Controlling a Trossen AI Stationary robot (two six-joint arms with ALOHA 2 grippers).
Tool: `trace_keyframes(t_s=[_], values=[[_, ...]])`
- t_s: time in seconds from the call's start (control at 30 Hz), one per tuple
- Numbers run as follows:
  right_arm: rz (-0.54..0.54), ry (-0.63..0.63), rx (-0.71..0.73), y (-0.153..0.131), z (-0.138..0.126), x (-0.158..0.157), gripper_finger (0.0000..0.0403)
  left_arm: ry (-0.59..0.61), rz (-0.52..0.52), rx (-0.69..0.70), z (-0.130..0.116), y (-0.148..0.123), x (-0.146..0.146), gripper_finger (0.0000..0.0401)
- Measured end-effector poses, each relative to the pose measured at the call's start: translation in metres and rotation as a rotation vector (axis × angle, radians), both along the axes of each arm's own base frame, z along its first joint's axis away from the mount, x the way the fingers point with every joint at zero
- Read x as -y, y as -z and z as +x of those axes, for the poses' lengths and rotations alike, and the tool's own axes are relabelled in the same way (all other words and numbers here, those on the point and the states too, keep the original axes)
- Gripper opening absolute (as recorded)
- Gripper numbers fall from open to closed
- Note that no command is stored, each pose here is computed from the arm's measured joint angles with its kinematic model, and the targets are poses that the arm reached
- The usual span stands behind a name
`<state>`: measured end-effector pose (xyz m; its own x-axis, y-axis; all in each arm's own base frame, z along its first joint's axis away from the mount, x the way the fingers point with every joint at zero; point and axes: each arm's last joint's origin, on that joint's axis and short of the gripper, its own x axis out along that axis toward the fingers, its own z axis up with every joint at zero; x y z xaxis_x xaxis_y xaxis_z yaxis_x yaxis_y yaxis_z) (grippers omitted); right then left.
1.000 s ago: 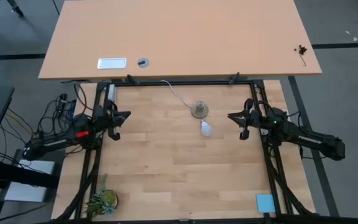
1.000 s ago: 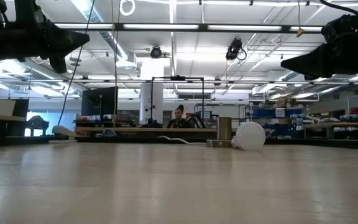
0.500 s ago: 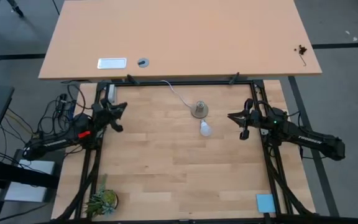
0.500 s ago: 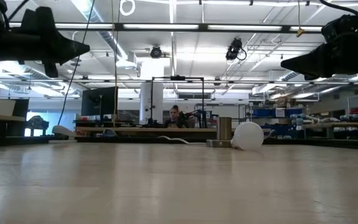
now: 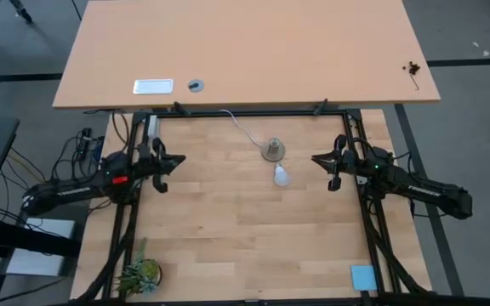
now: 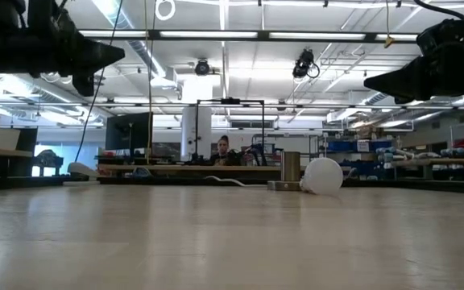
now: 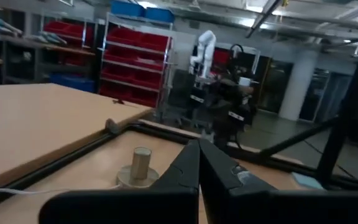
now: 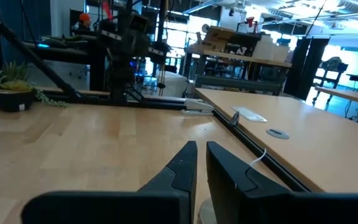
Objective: Screw lightbulb
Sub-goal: Insert the white lightbulb into the gold lamp
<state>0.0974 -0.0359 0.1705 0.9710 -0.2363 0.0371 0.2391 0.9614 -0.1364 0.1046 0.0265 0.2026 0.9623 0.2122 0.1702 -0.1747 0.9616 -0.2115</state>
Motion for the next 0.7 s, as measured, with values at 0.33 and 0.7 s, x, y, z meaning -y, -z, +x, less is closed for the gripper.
trace_keyframes(t_s=[0.33,0.7], values=[[0.000,0.000,-0.001,0.000,0.000,0.000,0.0045,0.097,0.097,-0.195,0.023,-0.038,-0.003,0.0006],[0.000,0.000,-0.001,0.000,0.000,0.000,0.0045,0.106,0.156,-0.327,0.052,-0.045,-0.011,0.0006]])
